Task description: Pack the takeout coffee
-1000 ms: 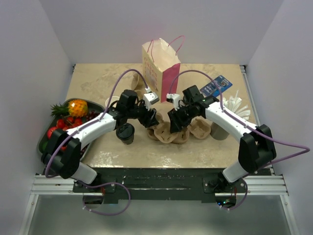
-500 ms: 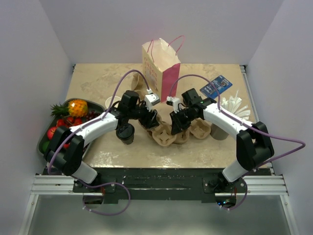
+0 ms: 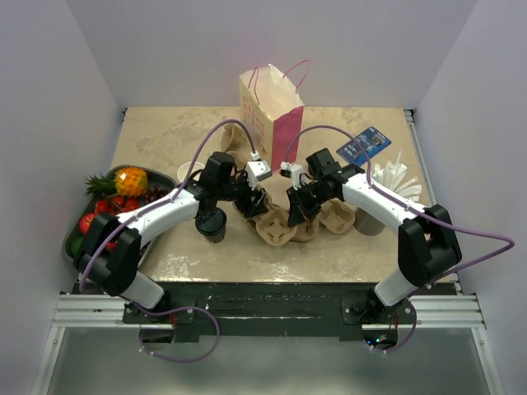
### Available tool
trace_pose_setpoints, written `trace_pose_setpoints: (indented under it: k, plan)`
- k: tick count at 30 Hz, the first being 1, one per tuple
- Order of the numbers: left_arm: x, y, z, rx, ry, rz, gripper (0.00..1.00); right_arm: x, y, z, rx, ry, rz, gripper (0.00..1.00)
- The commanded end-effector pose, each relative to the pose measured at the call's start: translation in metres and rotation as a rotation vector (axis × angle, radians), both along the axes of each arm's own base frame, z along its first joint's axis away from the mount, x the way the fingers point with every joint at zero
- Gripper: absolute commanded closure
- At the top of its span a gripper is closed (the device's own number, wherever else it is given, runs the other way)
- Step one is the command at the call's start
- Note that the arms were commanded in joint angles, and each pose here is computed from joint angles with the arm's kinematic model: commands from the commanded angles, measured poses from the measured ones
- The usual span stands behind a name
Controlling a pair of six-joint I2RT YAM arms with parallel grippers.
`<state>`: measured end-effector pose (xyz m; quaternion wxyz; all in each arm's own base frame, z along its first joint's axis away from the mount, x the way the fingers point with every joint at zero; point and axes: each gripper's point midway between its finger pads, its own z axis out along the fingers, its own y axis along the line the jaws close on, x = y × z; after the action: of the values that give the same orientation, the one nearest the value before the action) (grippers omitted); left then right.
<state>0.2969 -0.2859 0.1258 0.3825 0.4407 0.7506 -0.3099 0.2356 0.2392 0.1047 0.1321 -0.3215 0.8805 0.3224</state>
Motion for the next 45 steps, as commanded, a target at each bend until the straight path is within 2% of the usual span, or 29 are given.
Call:
trace_pose_setpoints:
  k: [1, 7, 12, 17, 23, 25, 28, 29, 30, 32, 35, 38, 42, 45]
  plan:
    - [-0.001, -0.008, 0.025, 0.013, -0.133, -0.059, 0.31, 0.007, 0.007, 0.023, 0.054, -0.051, 0.011, 1.0]
    - [0.017, 0.012, 0.018, 0.114, -0.196, 0.048, 0.34, 0.007, 0.005, 0.024, 0.042, -0.059, 0.025, 1.0]
    - [0.036, 0.024, 0.042, 0.099, -0.249, 0.096, 0.35, 0.003, -0.002, 0.016, 0.004, -0.055, 0.044, 1.0]
    - [0.048, 0.044, 0.045, 0.113, -0.263, 0.14, 0.36, 0.002, -0.004, 0.014, -0.008, -0.059, 0.046, 1.0]
    - [0.048, 0.04, 0.064, 0.072, -0.28, 0.119, 0.37, 0.004, -0.007, 0.012, -0.026, -0.066, 0.041, 1.0]
    - [0.046, 0.037, 0.068, 0.066, -0.28, 0.09, 0.36, 0.004, -0.007, 0.011, -0.026, -0.064, 0.038, 1.0]
    - [0.019, 0.018, 0.077, -0.028, -0.223, -0.058, 0.31, 0.005, -0.006, 0.013, -0.02, -0.067, 0.033, 1.0]
    - [-0.003, 0.006, 0.084, -0.102, -0.179, -0.166, 0.29, 0.007, -0.006, 0.014, -0.021, -0.071, 0.027, 1.0]
    - [-0.013, 0.003, 0.085, -0.123, -0.15, -0.193, 0.28, 0.008, -0.006, 0.014, -0.021, -0.072, 0.025, 1.0]
    - [-0.018, 0.0, 0.08, -0.129, -0.134, -0.162, 0.24, 0.008, -0.006, 0.014, -0.021, -0.071, 0.025, 1.0]
    - [-0.014, 0.006, 0.059, -0.074, -0.118, -0.098, 0.23, 0.009, -0.006, 0.014, -0.019, -0.075, 0.024, 1.0]
    - [-0.007, 0.009, 0.041, -0.027, -0.091, -0.043, 0.24, 0.009, -0.006, 0.015, -0.017, -0.073, 0.015, 1.0]
    - [-0.006, 0.002, 0.03, -0.012, -0.074, -0.048, 0.26, 0.009, -0.005, 0.015, -0.012, -0.074, 0.015, 1.0]
    - [-0.003, 0.0, 0.023, 0.002, -0.064, -0.04, 0.31, 0.009, -0.005, 0.016, -0.011, -0.076, 0.017, 1.0]
